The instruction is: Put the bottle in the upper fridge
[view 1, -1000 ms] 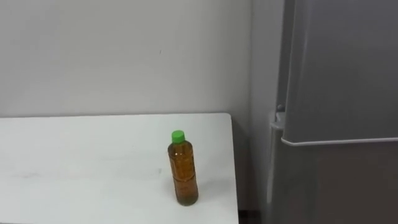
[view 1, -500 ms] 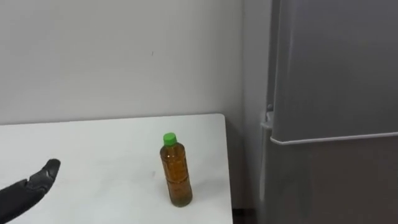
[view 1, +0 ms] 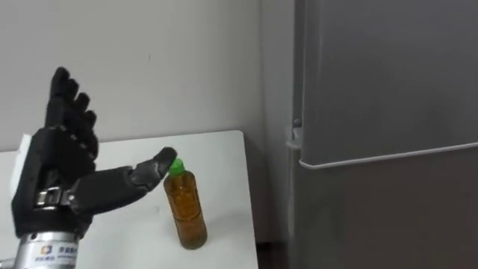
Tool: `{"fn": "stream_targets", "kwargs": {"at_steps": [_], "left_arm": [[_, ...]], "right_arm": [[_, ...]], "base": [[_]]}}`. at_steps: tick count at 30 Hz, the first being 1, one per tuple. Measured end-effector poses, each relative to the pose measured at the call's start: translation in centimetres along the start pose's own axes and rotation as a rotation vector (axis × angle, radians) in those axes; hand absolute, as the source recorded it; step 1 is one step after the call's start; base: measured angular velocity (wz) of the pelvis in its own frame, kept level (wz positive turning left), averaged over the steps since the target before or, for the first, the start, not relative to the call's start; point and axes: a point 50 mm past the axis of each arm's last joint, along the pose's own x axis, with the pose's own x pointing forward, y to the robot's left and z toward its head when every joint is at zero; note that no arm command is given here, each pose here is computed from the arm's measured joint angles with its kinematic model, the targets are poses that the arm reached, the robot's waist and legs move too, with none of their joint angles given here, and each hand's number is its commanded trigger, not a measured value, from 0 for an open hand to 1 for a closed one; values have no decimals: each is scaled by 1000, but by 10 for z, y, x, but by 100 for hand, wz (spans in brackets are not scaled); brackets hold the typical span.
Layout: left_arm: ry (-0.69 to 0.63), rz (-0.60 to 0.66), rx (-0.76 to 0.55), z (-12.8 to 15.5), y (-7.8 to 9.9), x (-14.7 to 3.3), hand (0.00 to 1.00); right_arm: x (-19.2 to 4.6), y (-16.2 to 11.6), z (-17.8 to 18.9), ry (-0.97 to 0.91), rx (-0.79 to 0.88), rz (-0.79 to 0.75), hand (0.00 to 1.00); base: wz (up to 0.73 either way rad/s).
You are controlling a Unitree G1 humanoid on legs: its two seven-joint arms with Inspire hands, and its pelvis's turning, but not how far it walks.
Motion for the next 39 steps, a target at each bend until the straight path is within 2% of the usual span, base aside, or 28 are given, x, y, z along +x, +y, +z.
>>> {"fn": "stream_targets", "kwargs": {"at_steps": [4, 9, 14, 26, 30, 39], "left_arm": [[70, -120, -95, -10, -18, 0, 0], [112, -209, -105, -18, -28, 4, 0], [160, -254, -105, -26, -31, 3, 0], [226, -377, -146, -35, -54, -4, 0], [251, -408, -198, -37, -60, -6, 0], [245, -465, -174, -30, -69, 10, 0]], "right_arm": [[1, 1, 4, -12, -11, 5, 0], [2, 3, 10, -19, -12, 11, 0], [3, 4, 11, -15, -5, 14, 0], [4, 6, 13, -7, 32, 18, 0], [4, 6, 13, -4, 48, 19, 0], [6, 10, 22, -3, 8, 36, 0]], "base": [[-2], [-5], [-8], [-8], [0], [2]]}}
